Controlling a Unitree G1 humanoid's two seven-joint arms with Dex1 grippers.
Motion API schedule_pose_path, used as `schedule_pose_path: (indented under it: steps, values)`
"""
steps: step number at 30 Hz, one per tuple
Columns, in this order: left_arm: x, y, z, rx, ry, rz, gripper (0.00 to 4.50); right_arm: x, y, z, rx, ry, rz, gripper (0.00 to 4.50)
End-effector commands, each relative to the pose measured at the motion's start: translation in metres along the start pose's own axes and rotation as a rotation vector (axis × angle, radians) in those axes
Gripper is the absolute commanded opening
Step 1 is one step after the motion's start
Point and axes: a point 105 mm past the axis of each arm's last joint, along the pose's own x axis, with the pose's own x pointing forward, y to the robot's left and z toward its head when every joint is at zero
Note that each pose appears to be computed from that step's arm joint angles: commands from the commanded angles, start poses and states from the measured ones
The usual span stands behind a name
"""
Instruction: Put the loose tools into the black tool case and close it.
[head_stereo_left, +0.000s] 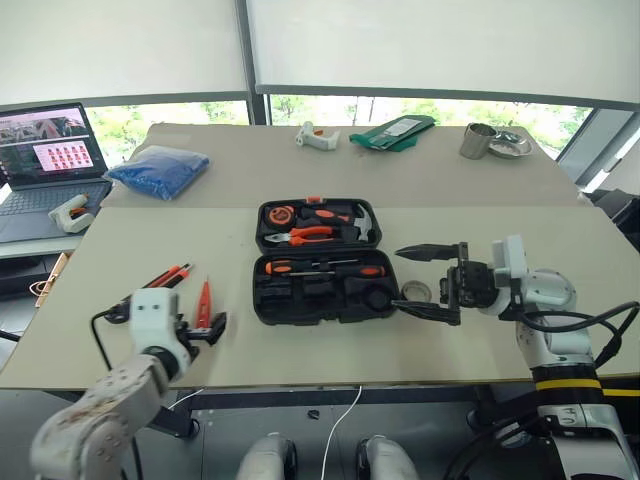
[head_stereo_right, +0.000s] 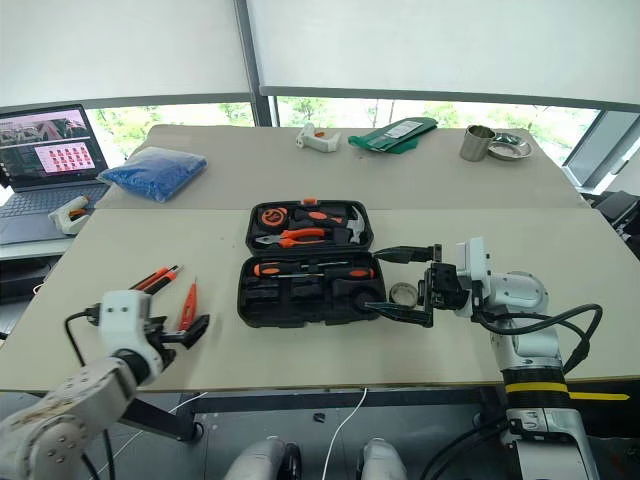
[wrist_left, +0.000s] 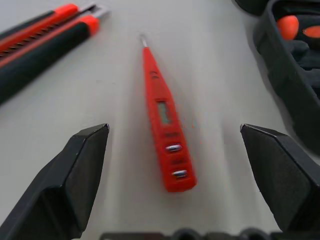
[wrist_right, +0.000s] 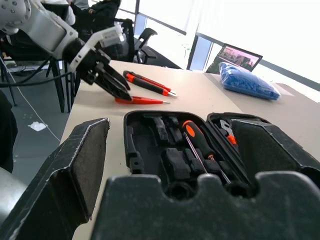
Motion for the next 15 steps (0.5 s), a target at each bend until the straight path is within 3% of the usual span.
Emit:
schedule_pose_path:
  steps: [1,12,13,15]
  values:
    - [0.011,0.007,0.002,0.101,-0.007,0.118,4.5,0.0,-0.002,0.009,-0.036,-0.012,0.014,4.49]
    - [0.035,0.002,-0.013,0.005,0.007,0.185,4.5,0.0,-0.002,0.008,-0.031,-0.01,0.012,4.49]
    - [0.036,0.003,-0.015,0.016,0.018,0.187,3.99,0.0,-0.002,0.008,-0.03,-0.01,0.013,4.5]
    - [0.037,0.007,-0.021,0.065,0.04,0.205,3.48,0.0,-0.002,0.008,-0.028,-0.01,0.013,4.5]
